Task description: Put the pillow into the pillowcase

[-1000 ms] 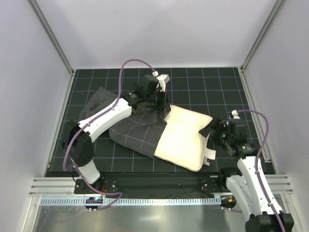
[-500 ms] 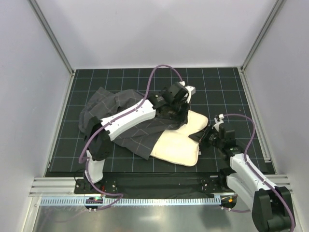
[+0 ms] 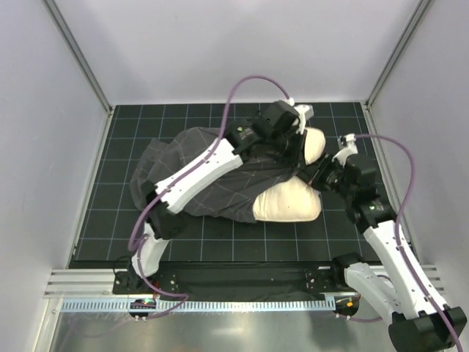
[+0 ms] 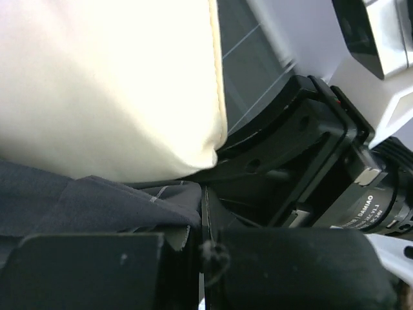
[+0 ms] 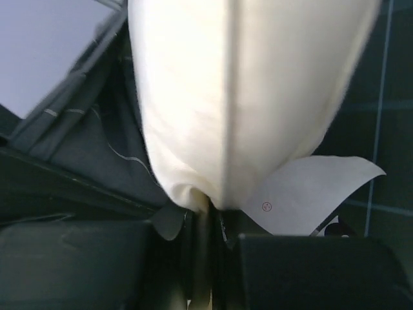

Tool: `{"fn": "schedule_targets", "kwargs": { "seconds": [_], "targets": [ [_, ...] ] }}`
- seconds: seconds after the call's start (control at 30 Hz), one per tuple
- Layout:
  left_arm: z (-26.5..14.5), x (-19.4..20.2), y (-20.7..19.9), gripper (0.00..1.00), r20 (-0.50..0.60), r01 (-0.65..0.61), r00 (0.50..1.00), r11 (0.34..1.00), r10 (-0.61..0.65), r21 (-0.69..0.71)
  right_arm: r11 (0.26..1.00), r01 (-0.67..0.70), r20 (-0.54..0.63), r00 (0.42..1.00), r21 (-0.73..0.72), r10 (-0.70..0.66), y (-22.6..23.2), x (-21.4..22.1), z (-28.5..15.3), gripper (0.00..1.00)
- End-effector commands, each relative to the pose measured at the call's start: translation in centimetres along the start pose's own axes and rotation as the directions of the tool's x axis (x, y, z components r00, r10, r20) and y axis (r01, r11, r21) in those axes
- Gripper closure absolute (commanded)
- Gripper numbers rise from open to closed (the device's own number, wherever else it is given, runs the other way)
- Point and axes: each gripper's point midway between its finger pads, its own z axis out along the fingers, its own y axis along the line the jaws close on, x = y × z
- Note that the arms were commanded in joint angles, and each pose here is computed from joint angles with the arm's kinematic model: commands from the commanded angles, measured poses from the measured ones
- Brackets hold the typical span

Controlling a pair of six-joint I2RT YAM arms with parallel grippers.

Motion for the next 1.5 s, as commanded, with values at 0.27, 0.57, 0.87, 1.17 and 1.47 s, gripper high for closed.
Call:
{"fn": "schedule_targets", "kwargs": {
  "seconds": [0.27,0.57,0.87,1.17,1.47],
  "targets": [
    [-29.6,-7.8,-15.5,1.0,0.579,-0.277,0.812,0.824,-0.075,0.495,0.859,0.359,0.286,0.921,-0.366,-0.263,20.9,-11.1,-12.9,0.96],
    [-42.6,-6.2,-16.3,1.0,0.755,-0.411,0.643,0.772,-0.131,0.484,0.872,0.331,0.235,0.937,-0.36,-0.258,22.5,-12.1,-13.4,0.96],
    [-33.4,-9.0,-16.1,1.0,0.643,-0.299,0.757,0.815,-0.114,0.496,0.814,0.18,0.077,0.983,-0.552,-0.166,21.7,-6.0,-10.1,0.96],
    [-19.0,-11.9,-8.7,1.0,0.419,-0.067,0.894,0.877,-0.159,0.476,0.932,0.176,0.084,0.984,-0.317,-0.157,17.0,-5.8,-8.9,0.96],
    [-8.6,-11.6,5.1,1.0,0.332,0.002,0.942,0.987,-0.055,0.158,0.998,0.055,0.043,0.998,0.037,-0.056,4.6,-1.2,-4.0,0.96]
  ]
}}
